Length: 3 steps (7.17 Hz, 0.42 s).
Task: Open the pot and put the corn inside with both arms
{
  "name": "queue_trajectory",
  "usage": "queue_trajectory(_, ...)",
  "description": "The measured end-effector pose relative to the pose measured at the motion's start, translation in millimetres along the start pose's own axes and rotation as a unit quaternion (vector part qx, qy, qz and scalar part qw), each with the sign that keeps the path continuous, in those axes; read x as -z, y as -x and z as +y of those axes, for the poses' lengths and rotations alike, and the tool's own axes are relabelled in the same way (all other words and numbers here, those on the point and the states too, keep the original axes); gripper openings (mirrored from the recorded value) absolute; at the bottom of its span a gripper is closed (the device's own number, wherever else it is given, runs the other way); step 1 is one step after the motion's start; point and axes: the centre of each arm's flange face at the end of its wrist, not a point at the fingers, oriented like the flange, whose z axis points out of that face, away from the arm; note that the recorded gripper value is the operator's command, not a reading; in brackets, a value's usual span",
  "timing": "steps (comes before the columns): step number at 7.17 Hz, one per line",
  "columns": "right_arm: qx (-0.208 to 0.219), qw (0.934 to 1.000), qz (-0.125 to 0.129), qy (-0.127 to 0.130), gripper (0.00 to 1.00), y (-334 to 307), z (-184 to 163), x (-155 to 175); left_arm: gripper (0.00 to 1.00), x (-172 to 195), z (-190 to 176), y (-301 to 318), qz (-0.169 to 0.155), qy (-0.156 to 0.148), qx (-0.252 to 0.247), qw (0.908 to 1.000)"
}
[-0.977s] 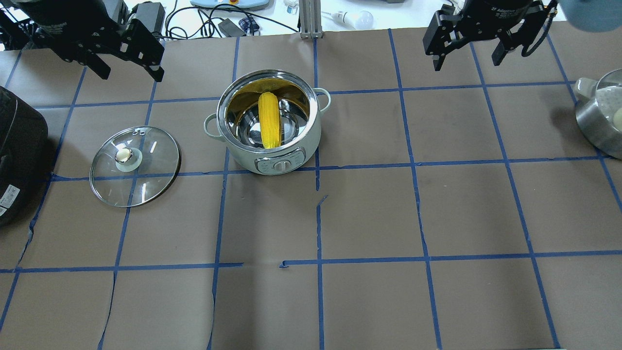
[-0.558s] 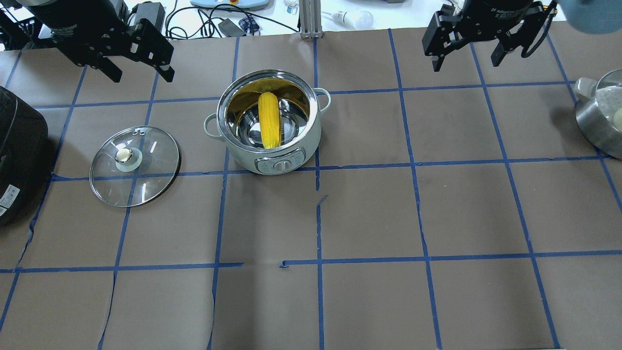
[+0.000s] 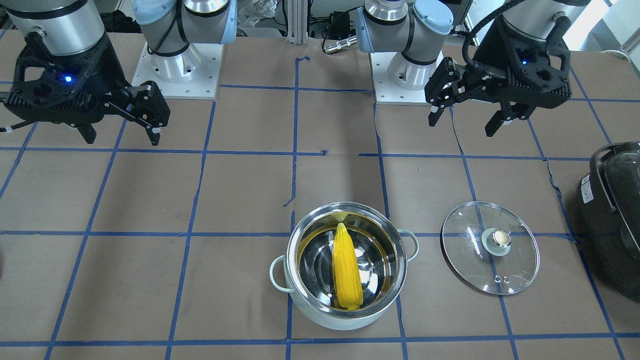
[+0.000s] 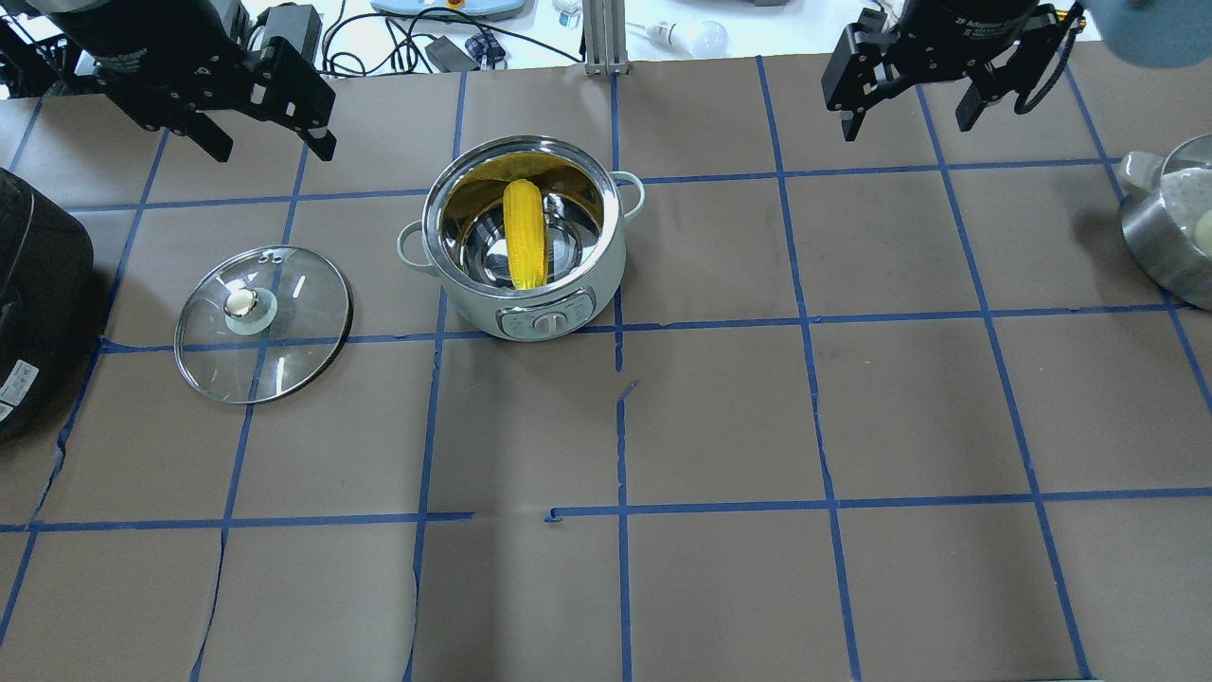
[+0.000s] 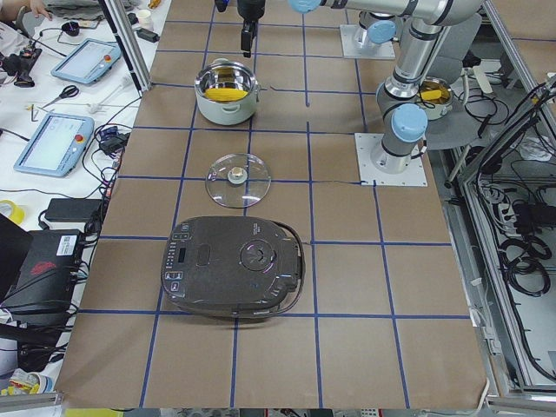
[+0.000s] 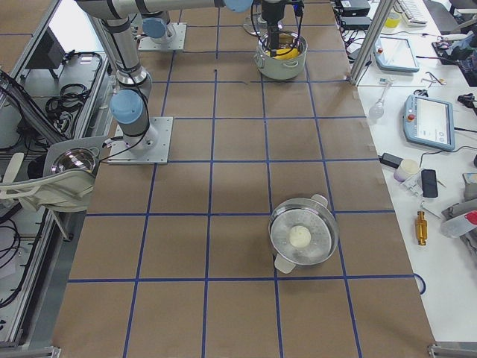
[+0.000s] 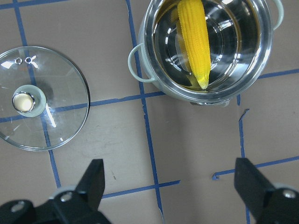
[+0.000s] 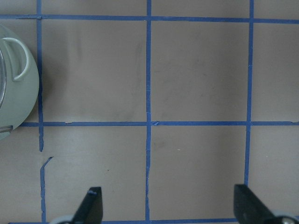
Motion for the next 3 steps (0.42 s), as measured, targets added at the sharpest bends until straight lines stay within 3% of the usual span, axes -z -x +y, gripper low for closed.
queue_trajectory(3, 0.000, 1.0000, -0.001, 0.001, 1.00, 0.2, -0.1, -1.0, 1.00, -6.0, -5.8, -37.0, -0.018, -0.015, 0.025, 0.9994)
